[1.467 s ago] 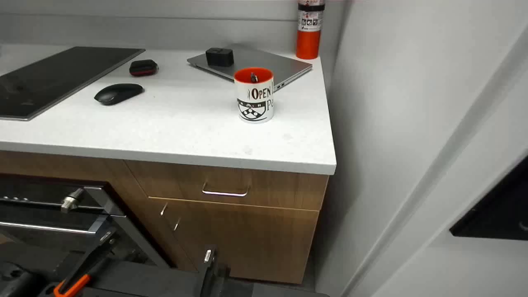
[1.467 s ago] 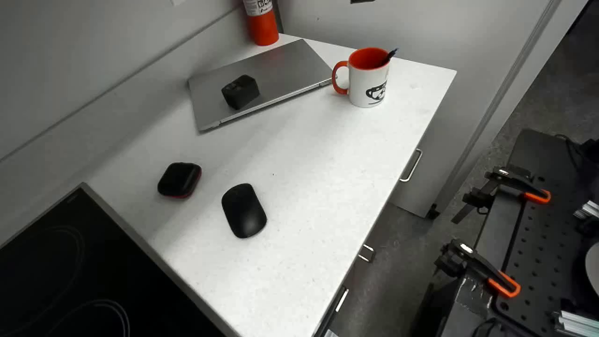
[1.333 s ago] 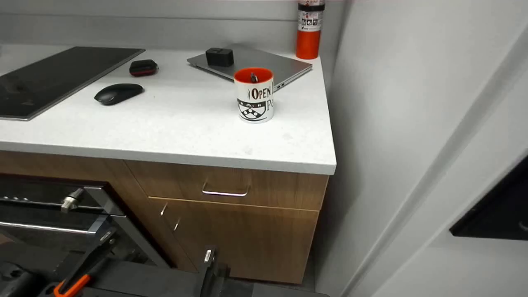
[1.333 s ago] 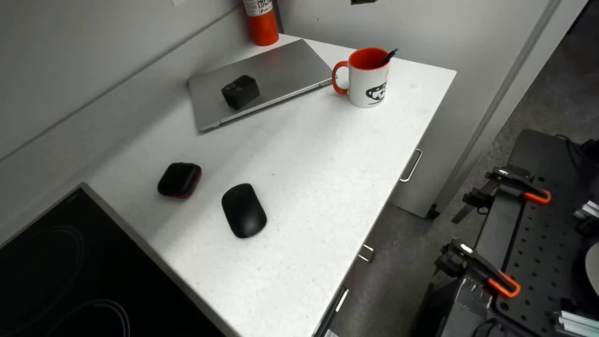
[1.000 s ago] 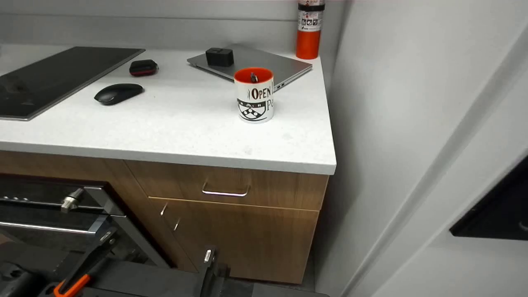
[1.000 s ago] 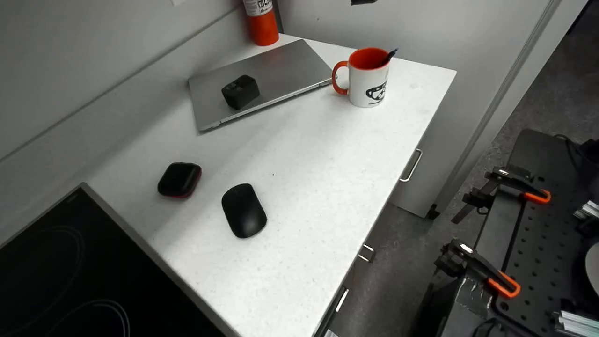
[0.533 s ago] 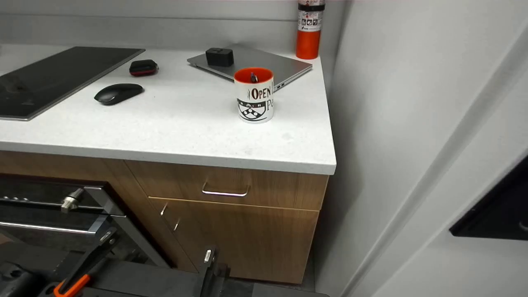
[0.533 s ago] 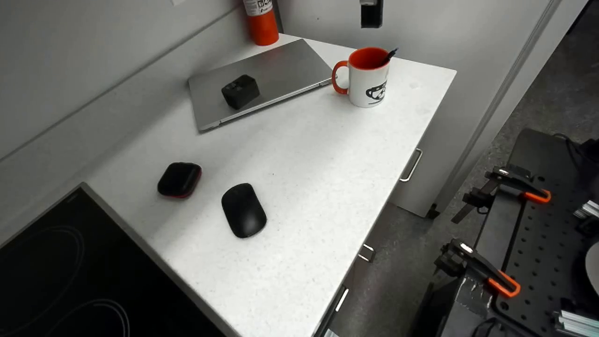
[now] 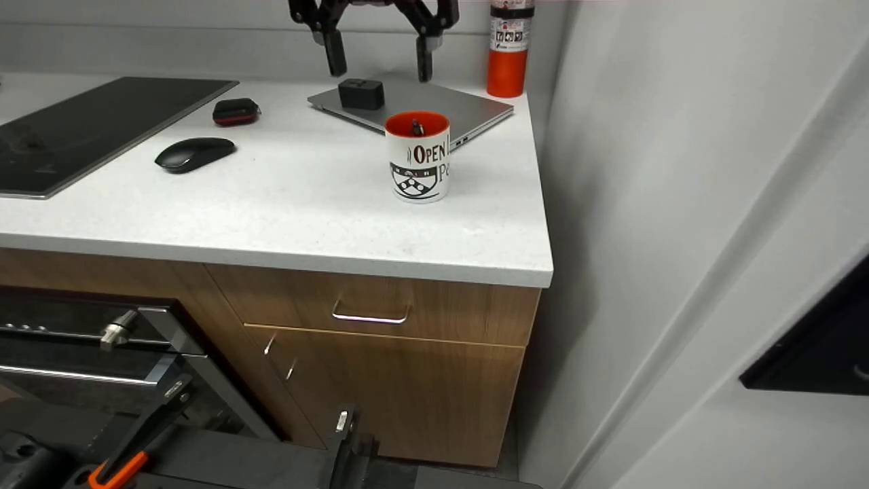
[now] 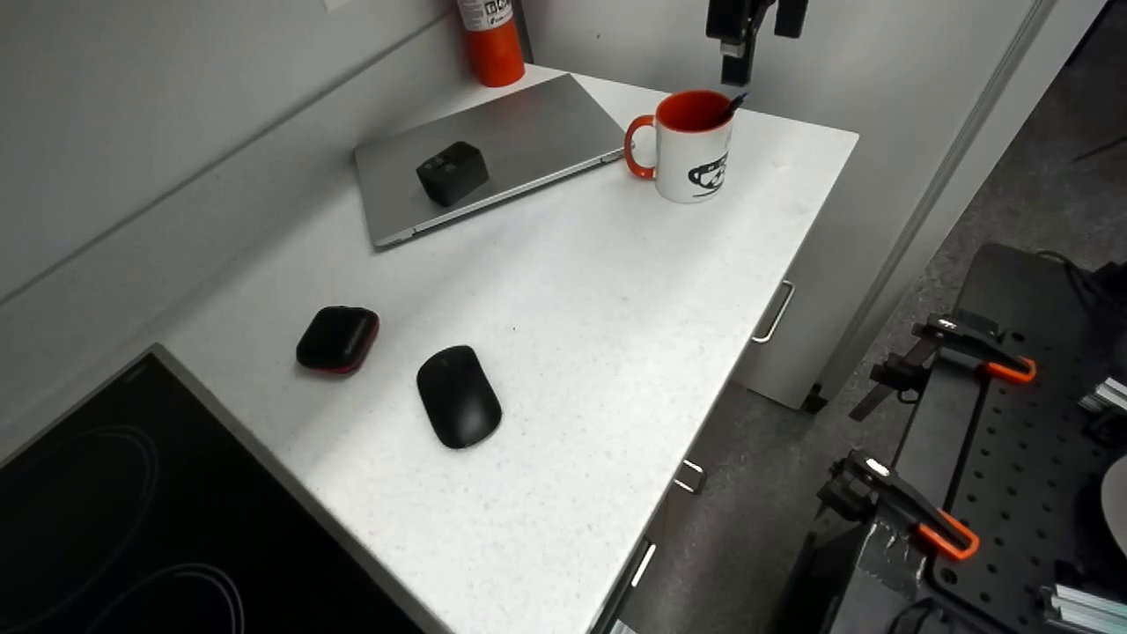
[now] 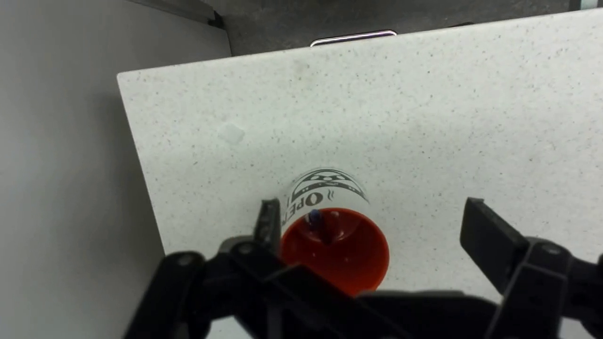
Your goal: Remove the pen from the cup and put it on the countertop
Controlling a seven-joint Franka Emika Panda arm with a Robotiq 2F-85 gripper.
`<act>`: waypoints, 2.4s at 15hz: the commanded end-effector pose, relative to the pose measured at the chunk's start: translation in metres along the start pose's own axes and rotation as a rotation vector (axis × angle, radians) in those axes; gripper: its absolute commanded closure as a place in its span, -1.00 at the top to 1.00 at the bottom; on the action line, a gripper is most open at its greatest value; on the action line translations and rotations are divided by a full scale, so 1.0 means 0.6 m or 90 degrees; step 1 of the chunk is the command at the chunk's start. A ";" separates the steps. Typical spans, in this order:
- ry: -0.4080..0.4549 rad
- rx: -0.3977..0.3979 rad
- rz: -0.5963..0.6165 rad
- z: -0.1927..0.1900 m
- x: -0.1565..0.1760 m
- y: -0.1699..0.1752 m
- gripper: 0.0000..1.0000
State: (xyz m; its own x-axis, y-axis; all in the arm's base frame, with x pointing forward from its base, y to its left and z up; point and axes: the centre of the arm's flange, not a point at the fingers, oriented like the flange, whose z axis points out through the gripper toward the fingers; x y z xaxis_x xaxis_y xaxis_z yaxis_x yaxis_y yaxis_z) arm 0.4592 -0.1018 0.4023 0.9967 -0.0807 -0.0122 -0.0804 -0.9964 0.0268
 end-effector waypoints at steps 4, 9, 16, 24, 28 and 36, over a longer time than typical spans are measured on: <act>0.018 -0.012 0.014 0.008 0.013 -0.007 1.00; -0.023 0.011 0.053 0.048 0.043 0.031 1.00; -0.062 0.035 0.097 0.090 0.068 0.051 1.00; -0.100 0.040 0.112 0.103 0.081 0.066 -0.35; -0.119 0.045 0.109 0.094 0.083 0.066 -0.94; -0.040 0.027 0.090 -0.007 0.045 0.058 -0.97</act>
State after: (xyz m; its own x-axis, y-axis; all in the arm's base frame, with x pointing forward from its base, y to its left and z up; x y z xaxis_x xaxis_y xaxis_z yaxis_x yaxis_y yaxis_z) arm 0.4999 -0.1432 0.3672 0.9630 -0.2203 -0.1550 -0.2230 -0.9748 0.0003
